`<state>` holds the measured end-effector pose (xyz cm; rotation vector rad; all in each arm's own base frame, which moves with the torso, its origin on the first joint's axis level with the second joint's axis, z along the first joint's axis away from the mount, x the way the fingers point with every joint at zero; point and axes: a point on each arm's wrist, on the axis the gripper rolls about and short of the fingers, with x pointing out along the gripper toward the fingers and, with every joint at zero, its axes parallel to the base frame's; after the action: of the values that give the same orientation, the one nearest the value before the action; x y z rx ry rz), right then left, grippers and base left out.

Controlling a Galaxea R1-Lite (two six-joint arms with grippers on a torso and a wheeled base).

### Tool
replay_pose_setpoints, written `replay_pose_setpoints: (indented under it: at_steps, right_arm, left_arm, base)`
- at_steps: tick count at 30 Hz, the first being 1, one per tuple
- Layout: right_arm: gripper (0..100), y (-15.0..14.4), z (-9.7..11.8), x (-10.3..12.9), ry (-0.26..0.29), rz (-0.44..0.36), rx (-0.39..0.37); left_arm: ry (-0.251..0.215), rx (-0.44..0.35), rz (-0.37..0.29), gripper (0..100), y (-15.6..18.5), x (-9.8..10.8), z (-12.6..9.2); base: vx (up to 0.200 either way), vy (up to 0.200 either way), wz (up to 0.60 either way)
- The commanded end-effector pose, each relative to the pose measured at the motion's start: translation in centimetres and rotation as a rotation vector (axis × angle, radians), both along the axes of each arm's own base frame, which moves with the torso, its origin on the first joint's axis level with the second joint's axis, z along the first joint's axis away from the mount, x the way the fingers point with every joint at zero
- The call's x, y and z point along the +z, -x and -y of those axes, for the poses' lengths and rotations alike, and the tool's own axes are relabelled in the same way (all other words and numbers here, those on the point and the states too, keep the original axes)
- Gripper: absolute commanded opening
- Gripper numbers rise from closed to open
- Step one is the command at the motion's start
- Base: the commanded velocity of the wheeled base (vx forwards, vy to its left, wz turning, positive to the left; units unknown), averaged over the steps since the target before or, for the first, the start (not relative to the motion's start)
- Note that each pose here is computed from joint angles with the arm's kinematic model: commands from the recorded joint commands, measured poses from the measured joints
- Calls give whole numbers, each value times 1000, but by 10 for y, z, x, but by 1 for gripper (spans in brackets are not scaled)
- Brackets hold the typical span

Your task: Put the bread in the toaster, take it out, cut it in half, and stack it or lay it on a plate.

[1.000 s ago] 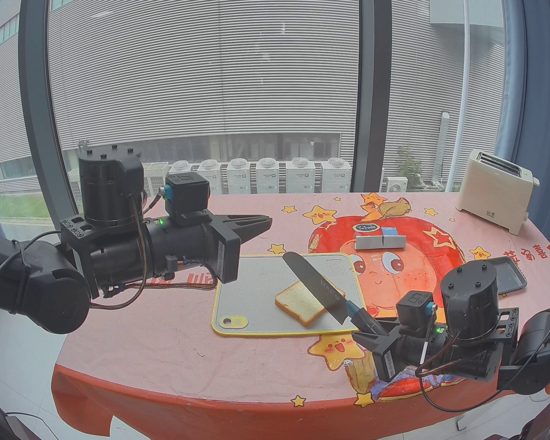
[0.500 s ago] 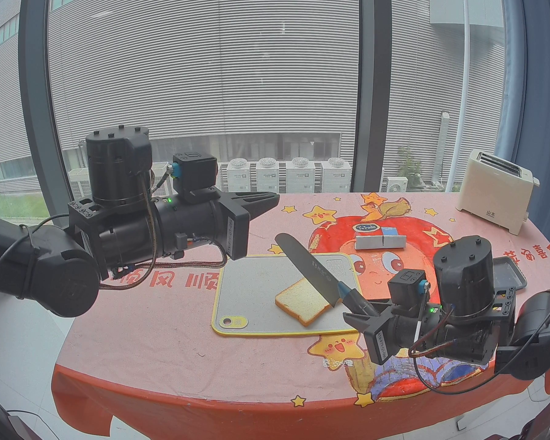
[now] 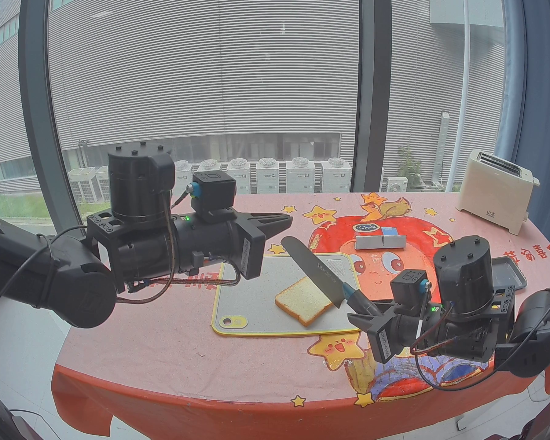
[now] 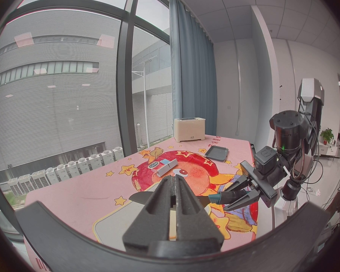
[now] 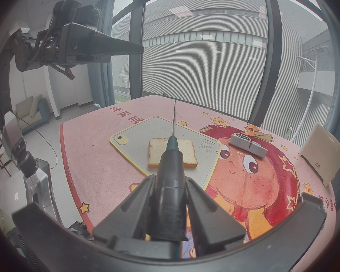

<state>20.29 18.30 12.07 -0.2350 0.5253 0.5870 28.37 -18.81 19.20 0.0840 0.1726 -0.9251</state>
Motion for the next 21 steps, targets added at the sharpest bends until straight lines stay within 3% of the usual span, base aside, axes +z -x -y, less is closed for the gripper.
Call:
replay_pose_setpoints:
  at_steps: [1, 7, 11, 21]
  right_arm:
    - [0, -1, -1, -4, 11, -12, 2]
    - [0, 1, -3, -9, 26, -26, 11]
    - [0, 1, -3, -10, 28, -27, 11]
    - [0, 3, -1, -14, 48, -32, 18]
  left_arm:
    - [-22, -20, -14, 0, 2, -9, 6]
    - [-45, -24, -40, 0, -3, -23, 11]
    - [-24, -39, -10, 0, -3, -21, 17]
    - [-34, -57, -24, 0, -14, -36, 33]
  base:
    - [0, 0, 0]
    - [0, 0, 0]
    - [0, 0, 0]
    - [0, 0, 0]
